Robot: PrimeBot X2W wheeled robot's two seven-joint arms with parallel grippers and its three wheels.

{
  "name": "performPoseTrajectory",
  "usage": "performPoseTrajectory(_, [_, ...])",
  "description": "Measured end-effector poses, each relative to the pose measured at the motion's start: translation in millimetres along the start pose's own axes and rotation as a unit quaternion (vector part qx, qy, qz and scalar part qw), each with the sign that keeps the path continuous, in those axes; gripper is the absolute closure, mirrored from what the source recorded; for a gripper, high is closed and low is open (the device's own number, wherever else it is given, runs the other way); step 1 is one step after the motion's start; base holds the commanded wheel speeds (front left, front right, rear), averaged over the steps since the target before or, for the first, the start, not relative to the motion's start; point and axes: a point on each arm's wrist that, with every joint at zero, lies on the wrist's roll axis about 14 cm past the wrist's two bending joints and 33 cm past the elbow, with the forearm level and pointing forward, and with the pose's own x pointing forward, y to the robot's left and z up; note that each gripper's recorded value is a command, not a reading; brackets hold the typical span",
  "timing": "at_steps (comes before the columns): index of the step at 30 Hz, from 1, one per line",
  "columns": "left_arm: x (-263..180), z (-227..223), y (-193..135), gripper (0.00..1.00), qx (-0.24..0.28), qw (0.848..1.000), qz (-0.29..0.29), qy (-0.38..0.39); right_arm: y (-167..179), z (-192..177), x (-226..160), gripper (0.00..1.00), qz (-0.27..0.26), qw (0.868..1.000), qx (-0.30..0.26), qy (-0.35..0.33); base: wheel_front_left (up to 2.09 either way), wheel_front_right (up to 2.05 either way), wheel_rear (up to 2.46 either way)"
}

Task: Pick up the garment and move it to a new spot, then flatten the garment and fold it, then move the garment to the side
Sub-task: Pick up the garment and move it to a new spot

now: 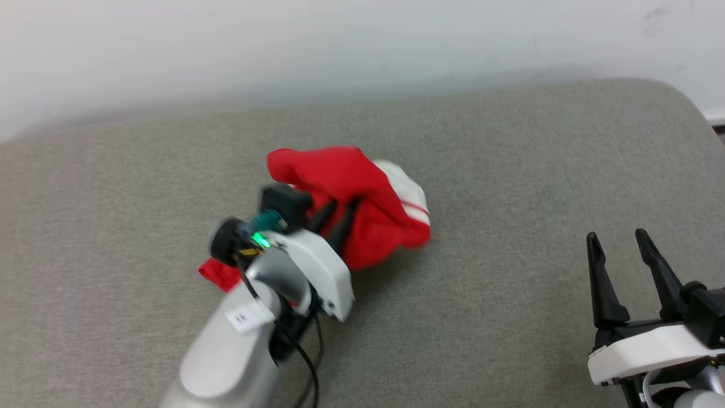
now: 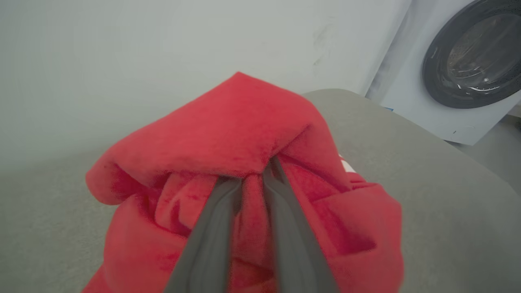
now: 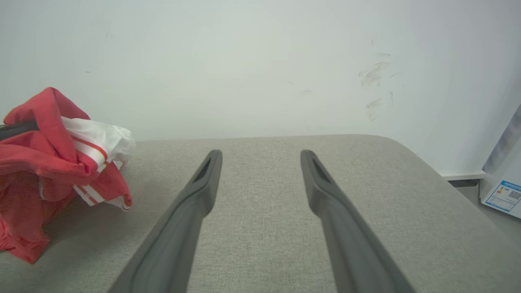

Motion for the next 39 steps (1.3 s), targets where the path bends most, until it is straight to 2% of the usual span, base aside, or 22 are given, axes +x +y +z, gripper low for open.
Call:
performPoseTrajectory(5, [-2, -62, -53, 1.0, -0.027, 0.994, -0.07, 0.077, -11, -12, 2, 0.0, -0.017, 1.0, 0.0, 0.016, 0.0, 0.0, 0.0])
performPoseTrajectory(9, [-23, -110, -93, 1.0, -0.076, 0.981, -0.109, 0.143, -12, -18, 5, 0.0, -0.019, 1.0, -0.001, 0.022, 0.0, 0.0, 0.0])
performPoseTrajectory(12, [-39, -137, -107, 1.0, -0.098, 0.972, -0.117, 0.179, -12, -18, 11, 0.0, -0.019, 1.0, 0.0, 0.018, 0.0, 0.0, 0.0])
performPoseTrajectory(18, [-54, -150, -118, 1.0, -0.097, 0.968, -0.121, 0.196, -5, -20, 17, 0.0, -0.007, 1.0, 0.002, 0.017, 0.0, 0.0, 0.0])
performPoseTrajectory(19, [-54, -150, -118, 0.59, -0.095, 0.969, -0.119, 0.194, -4, -19, 17, 0.0, -0.006, 1.0, 0.002, 0.016, 0.0, 0.0, 0.0])
performPoseTrajectory(20, [-54, -147, -117, 0.0, -0.091, 0.971, -0.117, 0.187, -2, -18, 17, 0.0, -0.004, 1.0, 0.002, 0.014, 0.0, 0.0, 0.0])
performPoseTrajectory(26, [-46, -106, -105, 0.0, -0.063, 0.989, -0.088, 0.098, 3, -9, 15, 0.0, 0.005, 1.0, -0.002, 0.004, 0.0, 0.0, 0.0])
performPoseTrajectory(29, [-49, -74, -82, 0.0, -0.04, 0.997, -0.047, 0.035, 9, -3, 11, 0.0, 0.014, 1.0, -0.001, -0.002, 0.0, 0.0, 0.0])
performPoseTrajectory(34, [-64, -37, -50, 0.0, -0.026, 0.999, 0.021, -0.04, 19, 3, 3, 0.0, 0.03, 1.0, -0.003, -0.005, 0.0, 0.0, 0.0])
performPoseTrajectory(39, [-87, -8, -6, 0.0, -0.008, 0.991, 0.101, -0.09, 28, 5, -3, 0.0, 0.044, 0.999, -0.004, -0.001, 0.0, 0.0, 0.0])
